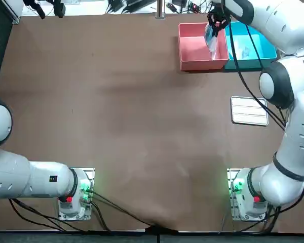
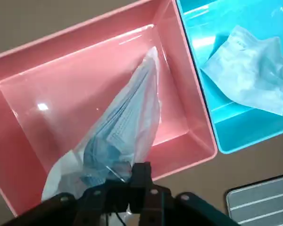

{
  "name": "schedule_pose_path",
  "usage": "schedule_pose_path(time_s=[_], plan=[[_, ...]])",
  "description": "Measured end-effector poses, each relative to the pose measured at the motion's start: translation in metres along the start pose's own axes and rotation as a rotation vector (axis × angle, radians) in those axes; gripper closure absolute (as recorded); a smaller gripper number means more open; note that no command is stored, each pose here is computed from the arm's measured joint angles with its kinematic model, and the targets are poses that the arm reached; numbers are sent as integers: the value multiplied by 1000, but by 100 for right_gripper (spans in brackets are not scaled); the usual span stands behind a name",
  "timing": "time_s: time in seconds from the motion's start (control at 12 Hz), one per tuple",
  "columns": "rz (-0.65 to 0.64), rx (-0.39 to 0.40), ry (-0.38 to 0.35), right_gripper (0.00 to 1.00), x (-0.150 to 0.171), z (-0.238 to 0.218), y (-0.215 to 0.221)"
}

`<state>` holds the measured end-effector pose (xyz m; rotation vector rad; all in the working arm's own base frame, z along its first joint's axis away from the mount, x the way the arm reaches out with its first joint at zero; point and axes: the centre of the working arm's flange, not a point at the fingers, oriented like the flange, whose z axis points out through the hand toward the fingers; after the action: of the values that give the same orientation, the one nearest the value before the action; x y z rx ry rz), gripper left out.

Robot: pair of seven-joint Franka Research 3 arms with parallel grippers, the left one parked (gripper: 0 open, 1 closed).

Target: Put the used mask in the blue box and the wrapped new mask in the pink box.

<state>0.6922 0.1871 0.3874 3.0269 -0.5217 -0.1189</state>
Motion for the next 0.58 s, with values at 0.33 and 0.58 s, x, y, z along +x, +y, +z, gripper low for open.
schedule_pose_path(time_s=[0.33,0.58], plan=[[11,23,-2,49,6,-1,-1],[14,25,-1,13,5,0,-5]])
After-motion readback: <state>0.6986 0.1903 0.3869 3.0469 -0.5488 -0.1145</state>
